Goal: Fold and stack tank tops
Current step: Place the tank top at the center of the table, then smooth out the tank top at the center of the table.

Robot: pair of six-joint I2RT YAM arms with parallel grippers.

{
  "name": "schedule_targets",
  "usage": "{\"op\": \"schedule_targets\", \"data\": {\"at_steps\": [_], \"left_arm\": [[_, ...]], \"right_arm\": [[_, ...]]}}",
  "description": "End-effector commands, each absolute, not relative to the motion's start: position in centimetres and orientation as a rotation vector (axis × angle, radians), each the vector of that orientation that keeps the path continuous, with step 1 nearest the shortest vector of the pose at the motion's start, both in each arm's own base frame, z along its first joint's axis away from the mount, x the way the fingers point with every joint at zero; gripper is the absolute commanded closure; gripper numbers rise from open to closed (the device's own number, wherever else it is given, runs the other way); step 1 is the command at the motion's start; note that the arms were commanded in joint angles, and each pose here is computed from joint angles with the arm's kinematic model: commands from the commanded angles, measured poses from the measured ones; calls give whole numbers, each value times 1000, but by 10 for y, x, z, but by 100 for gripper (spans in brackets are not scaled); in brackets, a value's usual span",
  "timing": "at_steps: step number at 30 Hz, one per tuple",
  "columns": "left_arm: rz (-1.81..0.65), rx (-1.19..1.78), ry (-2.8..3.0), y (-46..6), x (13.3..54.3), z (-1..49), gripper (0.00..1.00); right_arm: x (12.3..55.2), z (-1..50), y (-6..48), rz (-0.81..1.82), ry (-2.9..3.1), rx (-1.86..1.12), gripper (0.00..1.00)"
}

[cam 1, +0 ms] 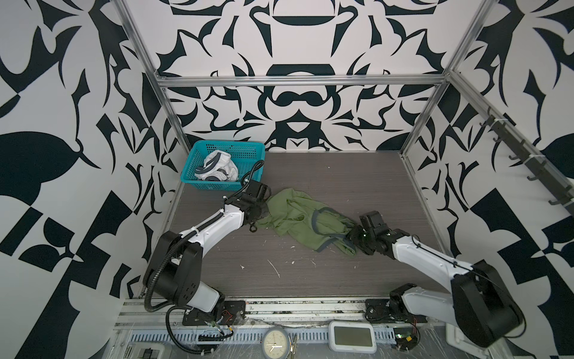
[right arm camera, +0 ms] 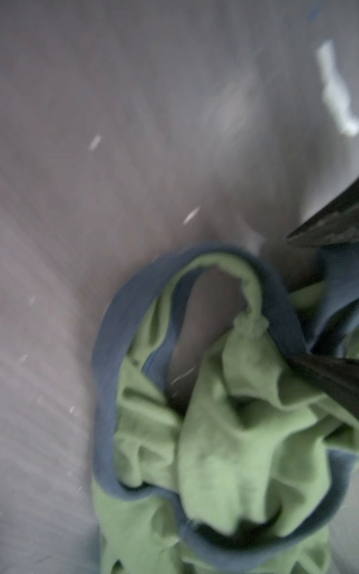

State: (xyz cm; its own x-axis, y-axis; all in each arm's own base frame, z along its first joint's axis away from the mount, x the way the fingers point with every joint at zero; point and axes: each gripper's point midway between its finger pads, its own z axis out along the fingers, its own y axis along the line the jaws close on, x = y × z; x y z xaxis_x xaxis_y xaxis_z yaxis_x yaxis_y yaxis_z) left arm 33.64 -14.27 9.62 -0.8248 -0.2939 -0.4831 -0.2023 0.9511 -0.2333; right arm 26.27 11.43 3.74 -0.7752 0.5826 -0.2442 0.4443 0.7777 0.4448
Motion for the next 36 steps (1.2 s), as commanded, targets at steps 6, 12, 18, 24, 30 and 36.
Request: {"op": "schedule_targets", "data": {"at_steps": [6, 12, 18, 24, 30, 36], "left_arm": [[-225, -386, 2518, -130, 327, 101, 100], [-220, -387, 2505, -127, 323, 101, 100], [-178, -382, 2480, -118, 320, 105, 100], [-200, -365, 2459, -118, 318, 108, 100], [-214, -363, 2458, -118, 316, 107, 100], [-218, -331, 2414, -117, 318, 123, 100]], "right_arm": [[315, 59, 125, 484, 2536, 630, 51], [320, 53, 121, 438, 2573, 594, 41], [326, 61, 87, 453, 2535, 652, 37], [326, 46, 87, 515, 2575, 678, 35], [329, 32, 95, 563, 2612, 693, 61], [336, 64, 64, 292, 2587, 605, 100]]}}
